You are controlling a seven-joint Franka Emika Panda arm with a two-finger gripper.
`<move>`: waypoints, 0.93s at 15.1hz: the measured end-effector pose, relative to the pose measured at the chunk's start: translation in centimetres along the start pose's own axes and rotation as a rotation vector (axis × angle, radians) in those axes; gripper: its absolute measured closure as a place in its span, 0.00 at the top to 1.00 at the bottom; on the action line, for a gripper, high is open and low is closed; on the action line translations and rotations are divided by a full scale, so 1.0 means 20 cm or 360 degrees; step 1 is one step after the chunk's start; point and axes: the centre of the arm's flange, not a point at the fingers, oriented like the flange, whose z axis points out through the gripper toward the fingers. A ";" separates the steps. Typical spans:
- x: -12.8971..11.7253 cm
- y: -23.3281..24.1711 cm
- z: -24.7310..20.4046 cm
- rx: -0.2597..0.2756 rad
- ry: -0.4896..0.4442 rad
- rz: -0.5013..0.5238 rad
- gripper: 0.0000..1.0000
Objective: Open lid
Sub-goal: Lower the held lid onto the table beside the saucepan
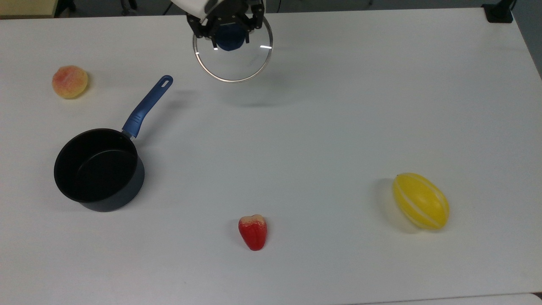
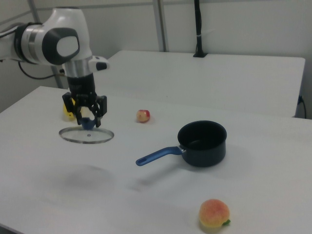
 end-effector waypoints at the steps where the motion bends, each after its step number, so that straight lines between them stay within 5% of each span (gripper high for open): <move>1: 0.00 -0.03 0.06 0.0001 -0.0017 -0.0017 0.66; 6: 0.03 -0.11 0.27 -0.0009 0.0021 -0.0046 0.66; 14: 0.07 -0.27 0.61 -0.0010 0.0207 0.0168 0.66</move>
